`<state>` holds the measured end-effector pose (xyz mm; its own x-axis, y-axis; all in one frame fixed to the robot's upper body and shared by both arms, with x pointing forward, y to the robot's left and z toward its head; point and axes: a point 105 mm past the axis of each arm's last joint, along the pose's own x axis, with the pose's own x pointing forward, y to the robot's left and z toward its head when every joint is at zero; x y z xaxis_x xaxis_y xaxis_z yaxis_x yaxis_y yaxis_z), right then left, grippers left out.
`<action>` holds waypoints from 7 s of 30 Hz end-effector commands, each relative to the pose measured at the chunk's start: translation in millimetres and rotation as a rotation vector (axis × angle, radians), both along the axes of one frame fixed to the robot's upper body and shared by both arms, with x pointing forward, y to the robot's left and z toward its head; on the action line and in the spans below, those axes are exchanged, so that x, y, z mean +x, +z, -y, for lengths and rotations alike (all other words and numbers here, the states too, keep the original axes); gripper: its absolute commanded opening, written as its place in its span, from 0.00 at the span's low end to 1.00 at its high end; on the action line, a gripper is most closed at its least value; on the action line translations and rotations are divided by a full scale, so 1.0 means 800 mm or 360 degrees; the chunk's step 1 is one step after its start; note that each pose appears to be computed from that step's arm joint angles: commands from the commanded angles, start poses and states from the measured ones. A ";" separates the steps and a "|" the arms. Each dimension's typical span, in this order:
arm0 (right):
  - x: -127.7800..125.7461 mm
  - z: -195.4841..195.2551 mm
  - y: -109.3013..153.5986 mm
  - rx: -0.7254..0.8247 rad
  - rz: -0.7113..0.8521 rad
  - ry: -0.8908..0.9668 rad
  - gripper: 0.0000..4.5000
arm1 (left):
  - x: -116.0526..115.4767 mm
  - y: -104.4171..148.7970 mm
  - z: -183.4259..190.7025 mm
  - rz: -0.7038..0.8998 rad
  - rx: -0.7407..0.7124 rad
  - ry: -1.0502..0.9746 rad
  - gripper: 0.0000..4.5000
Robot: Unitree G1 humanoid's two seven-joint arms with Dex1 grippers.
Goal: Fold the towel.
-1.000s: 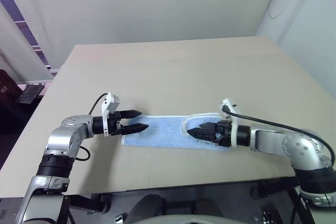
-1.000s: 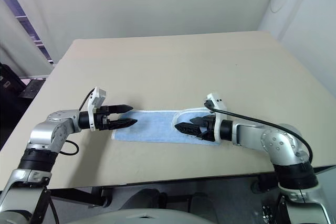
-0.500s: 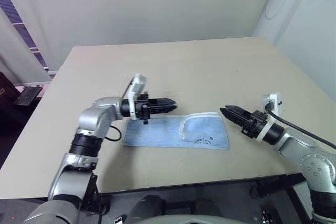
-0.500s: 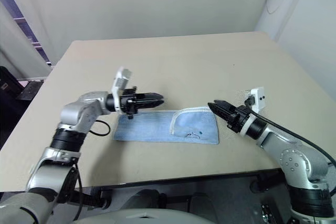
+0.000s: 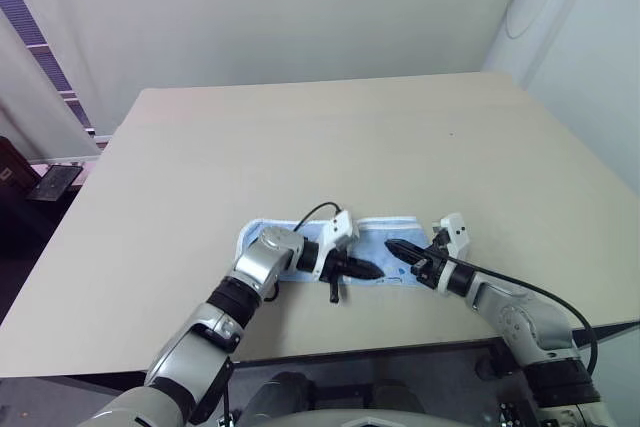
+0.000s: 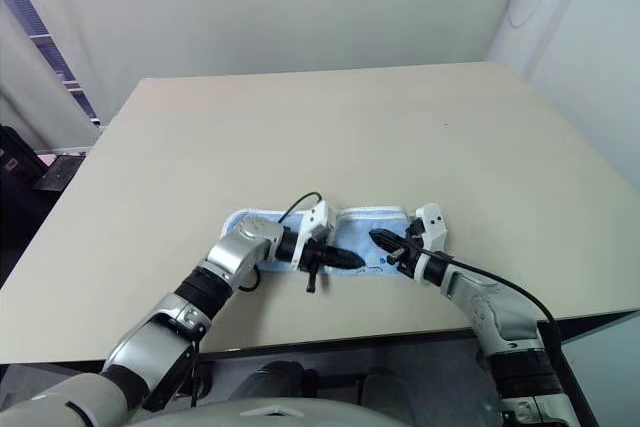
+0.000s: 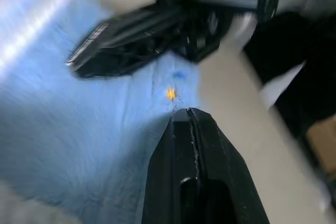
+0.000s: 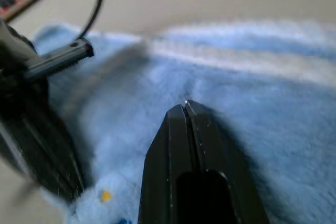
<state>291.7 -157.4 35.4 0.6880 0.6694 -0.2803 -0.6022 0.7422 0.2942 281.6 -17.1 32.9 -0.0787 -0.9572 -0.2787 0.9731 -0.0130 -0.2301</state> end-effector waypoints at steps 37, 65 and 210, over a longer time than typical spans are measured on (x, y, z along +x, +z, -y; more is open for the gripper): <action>0.037 -0.041 0.118 0.0486 -0.0052 0.0231 0.99 | -0.038 0.093 -0.297 -0.1396 -0.0037 0.1249 1.00; 0.058 -0.015 0.109 0.0468 -0.0099 -0.0077 0.99 | -0.017 0.033 -0.271 -0.1702 -0.0052 0.1477 1.00; -0.021 0.039 0.034 0.0416 -0.0997 0.0316 0.95 | -0.017 0.105 -0.122 0.0204 -0.0138 0.0084 0.01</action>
